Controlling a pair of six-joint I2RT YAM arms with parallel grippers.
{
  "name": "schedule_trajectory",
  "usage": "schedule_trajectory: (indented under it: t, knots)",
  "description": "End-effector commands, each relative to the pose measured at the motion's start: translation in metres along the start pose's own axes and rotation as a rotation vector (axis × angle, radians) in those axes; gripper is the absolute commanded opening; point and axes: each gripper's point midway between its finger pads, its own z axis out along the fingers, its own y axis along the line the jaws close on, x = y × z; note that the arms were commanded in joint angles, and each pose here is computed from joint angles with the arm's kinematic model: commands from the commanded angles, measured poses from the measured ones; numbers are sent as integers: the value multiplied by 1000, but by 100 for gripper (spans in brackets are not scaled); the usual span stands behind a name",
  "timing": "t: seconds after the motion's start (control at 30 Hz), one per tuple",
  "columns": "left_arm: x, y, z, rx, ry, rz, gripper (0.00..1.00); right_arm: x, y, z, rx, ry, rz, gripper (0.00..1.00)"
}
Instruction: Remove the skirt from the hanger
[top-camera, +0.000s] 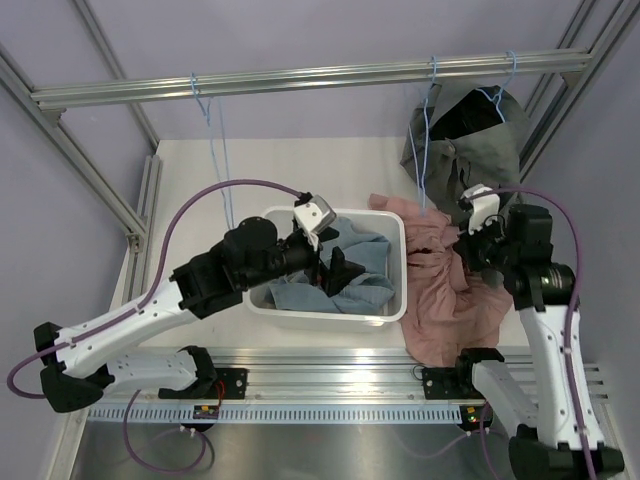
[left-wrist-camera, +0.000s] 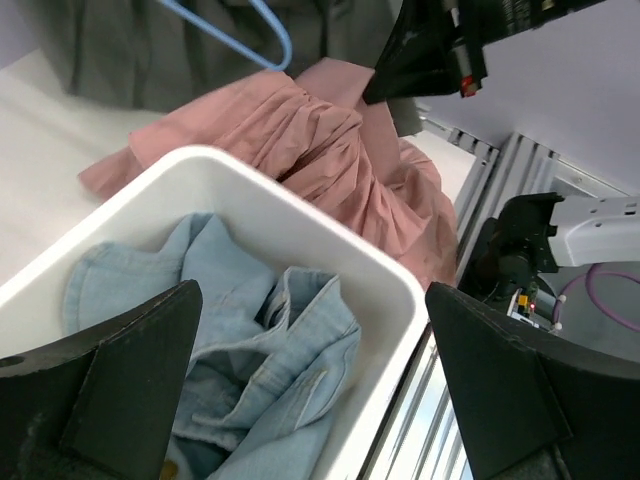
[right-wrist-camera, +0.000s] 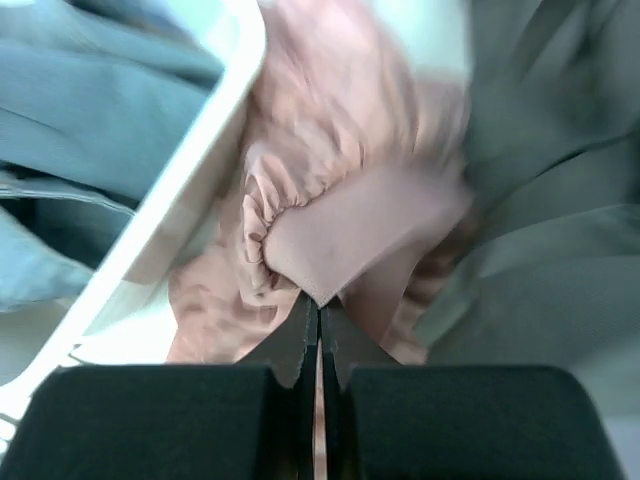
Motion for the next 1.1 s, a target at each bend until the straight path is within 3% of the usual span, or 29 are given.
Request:
schedule_trajectory:
  t: [0.0, 0.13, 0.23, 0.33, 0.57, 0.77, 0.83, 1.0, 1.07]
  knots:
    - [-68, -31, -3, 109, -169, 140, 99, -60, 11, -59, 20, -248, -163, 0]
    - [-98, -54, 9, 158, -213, 237, 99, -133, 29, -127, 9, -486, -235, 0]
    - [-134, -69, 11, 174, -281, 306, 99, -179, 46, -165, -57, -619, -274, 0]
    - [-146, -78, 30, 193, -291, 361, 99, -216, 63, -195, -140, -723, -304, 0]
    - [-189, -114, 59, 332, -388, 349, 99, -276, 87, -231, -333, -863, -268, 0]
    - [-191, -123, 64, 377, -391, 292, 98, -307, 99, -248, -465, -952, -263, 0]
    - [-191, -122, 62, 367, -387, 282, 91, -310, 100, -242, -510, -937, -235, 0]
    - [-183, -103, 55, 284, -348, 290, 41, -316, 101, -237, -567, -938, -219, 0]
    - [-183, -86, 46, 218, -344, 288, 29, -318, 102, -238, -588, -938, -211, 0]
